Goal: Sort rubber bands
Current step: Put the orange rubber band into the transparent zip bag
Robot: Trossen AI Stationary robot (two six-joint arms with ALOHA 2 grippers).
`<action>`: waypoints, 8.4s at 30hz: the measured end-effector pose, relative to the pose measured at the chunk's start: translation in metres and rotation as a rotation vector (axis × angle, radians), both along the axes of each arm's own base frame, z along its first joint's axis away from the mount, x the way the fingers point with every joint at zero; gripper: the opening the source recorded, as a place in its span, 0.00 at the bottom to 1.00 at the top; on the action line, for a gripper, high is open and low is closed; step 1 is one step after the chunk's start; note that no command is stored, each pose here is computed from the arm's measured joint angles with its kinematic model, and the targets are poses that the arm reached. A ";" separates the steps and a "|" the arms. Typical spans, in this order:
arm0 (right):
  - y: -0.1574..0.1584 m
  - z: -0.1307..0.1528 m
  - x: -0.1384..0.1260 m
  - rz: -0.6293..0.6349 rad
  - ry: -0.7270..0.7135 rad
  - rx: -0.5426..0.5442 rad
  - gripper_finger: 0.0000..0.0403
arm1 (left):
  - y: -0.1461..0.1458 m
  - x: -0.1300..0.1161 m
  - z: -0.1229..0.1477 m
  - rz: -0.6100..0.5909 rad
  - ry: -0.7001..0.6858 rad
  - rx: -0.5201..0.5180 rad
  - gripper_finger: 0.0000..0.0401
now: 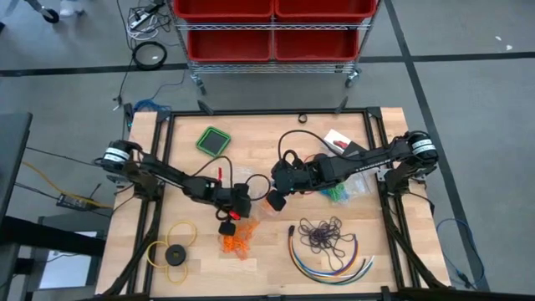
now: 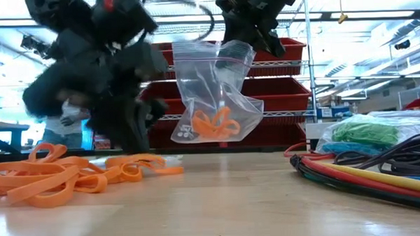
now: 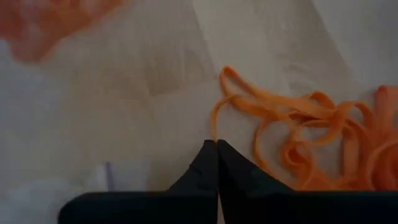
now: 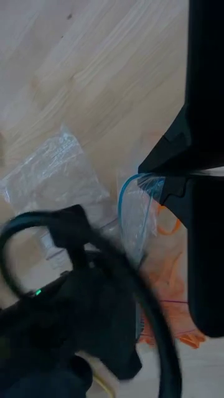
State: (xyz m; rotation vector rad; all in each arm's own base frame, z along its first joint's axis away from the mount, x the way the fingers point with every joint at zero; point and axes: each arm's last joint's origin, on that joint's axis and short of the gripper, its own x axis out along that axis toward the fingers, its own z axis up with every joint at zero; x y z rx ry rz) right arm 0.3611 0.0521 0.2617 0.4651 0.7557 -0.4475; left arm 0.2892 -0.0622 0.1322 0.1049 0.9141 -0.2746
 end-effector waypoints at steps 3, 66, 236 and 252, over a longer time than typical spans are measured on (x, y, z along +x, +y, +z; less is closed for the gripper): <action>0.000 0.000 0.000 0.000 0.004 -0.001 0.00 | -0.002 0.001 0.026 -0.027 -0.086 0.000 0.00; 0.002 0.001 0.001 0.011 -0.014 0.030 0.00 | -0.042 -0.048 0.104 -0.084 -0.065 0.120 0.53; 0.002 0.003 0.004 0.029 -0.049 0.056 0.00 | -0.035 -0.066 -0.006 -0.166 -0.101 -0.208 0.02; 0.002 0.003 0.004 0.030 -0.048 0.057 0.00 | -0.026 -0.067 0.048 -0.161 -0.146 0.056 0.00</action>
